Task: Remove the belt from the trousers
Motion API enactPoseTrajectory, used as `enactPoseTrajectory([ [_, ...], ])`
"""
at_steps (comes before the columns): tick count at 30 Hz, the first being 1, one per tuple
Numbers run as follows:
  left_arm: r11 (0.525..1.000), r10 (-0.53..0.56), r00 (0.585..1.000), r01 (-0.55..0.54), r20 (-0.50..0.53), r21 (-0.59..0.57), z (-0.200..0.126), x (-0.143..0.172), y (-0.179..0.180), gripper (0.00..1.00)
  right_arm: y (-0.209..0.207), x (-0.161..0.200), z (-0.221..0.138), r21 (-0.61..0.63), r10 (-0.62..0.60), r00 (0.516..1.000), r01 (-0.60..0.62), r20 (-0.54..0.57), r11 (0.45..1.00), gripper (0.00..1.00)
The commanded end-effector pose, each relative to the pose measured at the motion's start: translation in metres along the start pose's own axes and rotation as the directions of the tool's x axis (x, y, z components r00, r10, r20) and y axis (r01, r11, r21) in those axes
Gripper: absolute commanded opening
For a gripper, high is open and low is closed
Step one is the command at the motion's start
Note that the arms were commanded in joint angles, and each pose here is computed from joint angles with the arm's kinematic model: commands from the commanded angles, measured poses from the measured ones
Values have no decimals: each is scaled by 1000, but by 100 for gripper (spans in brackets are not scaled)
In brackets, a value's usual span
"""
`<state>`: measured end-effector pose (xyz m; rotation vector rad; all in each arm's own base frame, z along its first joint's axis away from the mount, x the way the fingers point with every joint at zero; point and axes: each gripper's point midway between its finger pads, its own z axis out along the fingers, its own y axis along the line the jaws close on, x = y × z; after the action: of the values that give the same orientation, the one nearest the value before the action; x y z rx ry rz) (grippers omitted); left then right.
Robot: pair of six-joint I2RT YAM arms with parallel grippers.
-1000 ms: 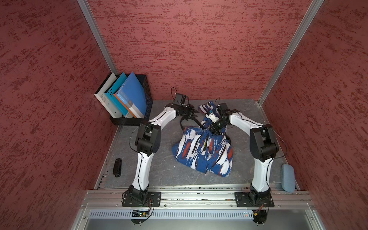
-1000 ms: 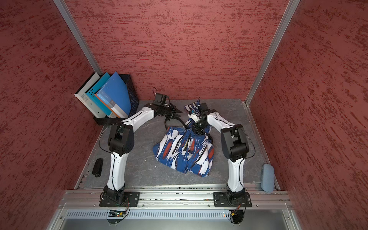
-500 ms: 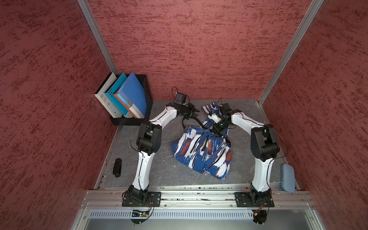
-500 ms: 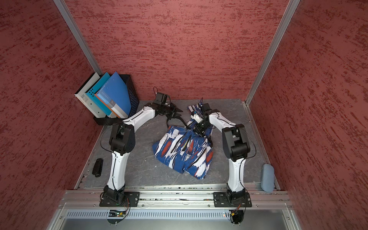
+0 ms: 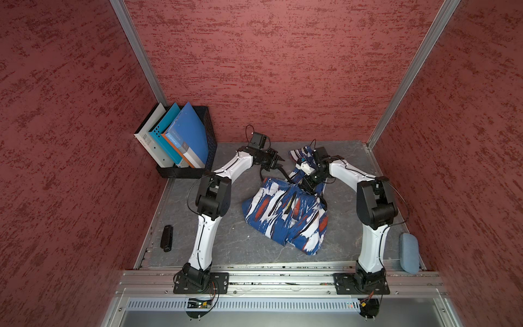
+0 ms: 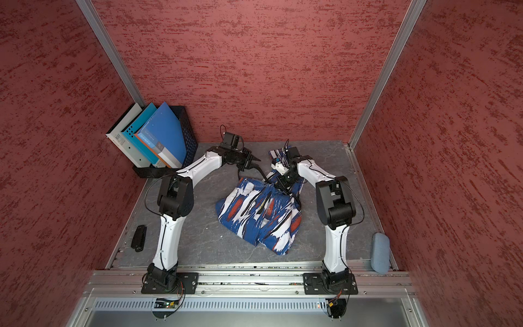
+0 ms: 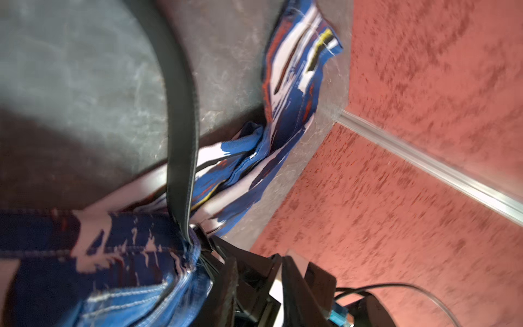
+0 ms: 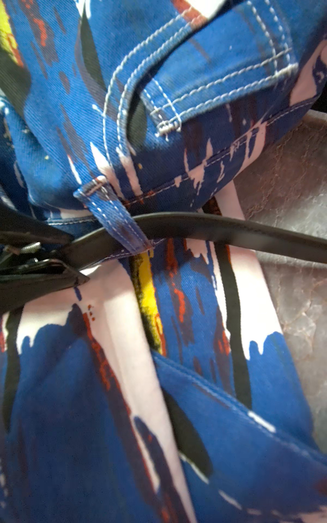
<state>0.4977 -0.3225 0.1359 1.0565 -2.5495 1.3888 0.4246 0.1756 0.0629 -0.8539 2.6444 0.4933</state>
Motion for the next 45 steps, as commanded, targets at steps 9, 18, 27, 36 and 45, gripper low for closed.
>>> enactPoseTrajectory([
  [9,961,-31,999,41,40,-274,23,20,55,28,0,13,8,-14,30,999,-30,-45,999,0],
  [18,904,104,990,-54,97,-423,35,-7,68,32,0,11,5,-9,26,999,-27,-38,1000,0],
  [27,918,120,988,-74,96,-390,66,-9,67,32,1,14,3,-6,24,999,-25,-37,1000,0],
  [36,920,217,974,-180,70,-349,39,28,29,33,2,15,4,-10,27,999,-27,-39,1000,0],
  [45,940,163,985,-138,54,-313,48,33,27,34,2,15,2,-7,28,999,-28,-39,1000,0],
])
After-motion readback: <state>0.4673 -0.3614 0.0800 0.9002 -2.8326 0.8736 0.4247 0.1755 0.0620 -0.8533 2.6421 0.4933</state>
